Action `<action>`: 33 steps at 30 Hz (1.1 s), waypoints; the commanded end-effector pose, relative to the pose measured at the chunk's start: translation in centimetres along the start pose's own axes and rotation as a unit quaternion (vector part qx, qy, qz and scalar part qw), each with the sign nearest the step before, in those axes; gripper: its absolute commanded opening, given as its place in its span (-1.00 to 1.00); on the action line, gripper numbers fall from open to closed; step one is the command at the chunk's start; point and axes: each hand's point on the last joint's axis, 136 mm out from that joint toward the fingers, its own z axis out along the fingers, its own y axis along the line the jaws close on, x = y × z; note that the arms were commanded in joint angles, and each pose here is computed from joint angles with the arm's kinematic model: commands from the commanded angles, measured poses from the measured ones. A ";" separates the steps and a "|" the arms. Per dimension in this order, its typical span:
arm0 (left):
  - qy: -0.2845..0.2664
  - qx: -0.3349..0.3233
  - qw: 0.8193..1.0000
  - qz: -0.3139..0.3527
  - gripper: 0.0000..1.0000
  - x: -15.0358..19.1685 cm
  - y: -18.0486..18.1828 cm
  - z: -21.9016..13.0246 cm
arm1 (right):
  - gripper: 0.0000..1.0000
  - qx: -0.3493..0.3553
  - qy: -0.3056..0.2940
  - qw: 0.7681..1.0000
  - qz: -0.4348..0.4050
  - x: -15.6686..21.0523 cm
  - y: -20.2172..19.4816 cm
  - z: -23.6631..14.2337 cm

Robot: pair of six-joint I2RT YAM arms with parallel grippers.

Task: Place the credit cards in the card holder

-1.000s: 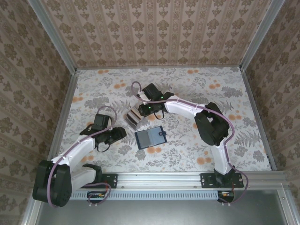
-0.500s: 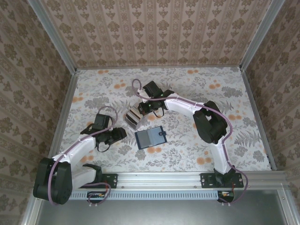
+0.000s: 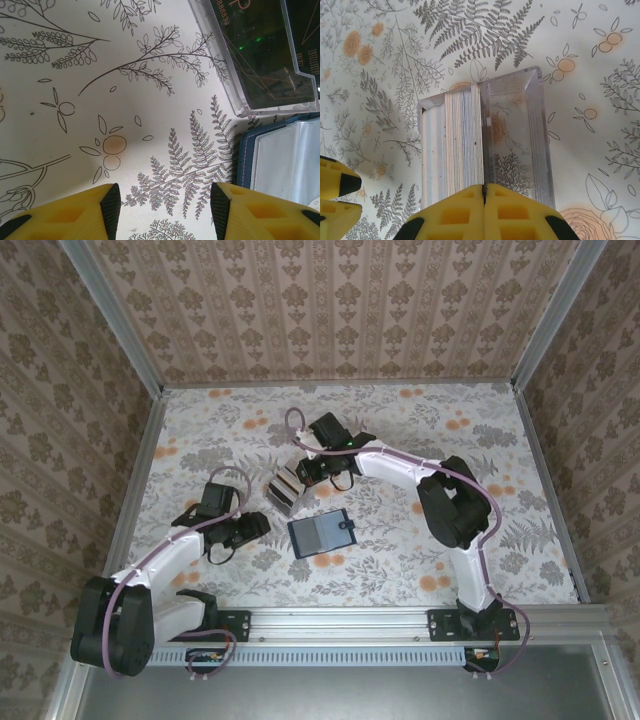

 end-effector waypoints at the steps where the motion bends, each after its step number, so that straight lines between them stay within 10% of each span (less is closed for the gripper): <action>1: -0.011 0.014 1.000 0.018 0.06 -0.9 -1.0 -0.7 | -1.00 0.009 -0.045 0.999 -0.023 -2.4 0.8 -2.8; 33: -0.022 0.035 0.999 0.010 0.05 -1.3 -1.8 -0.7 | -1.00 -0.001 -0.014 1.000 0.009 -0.7 -0.7 -1.7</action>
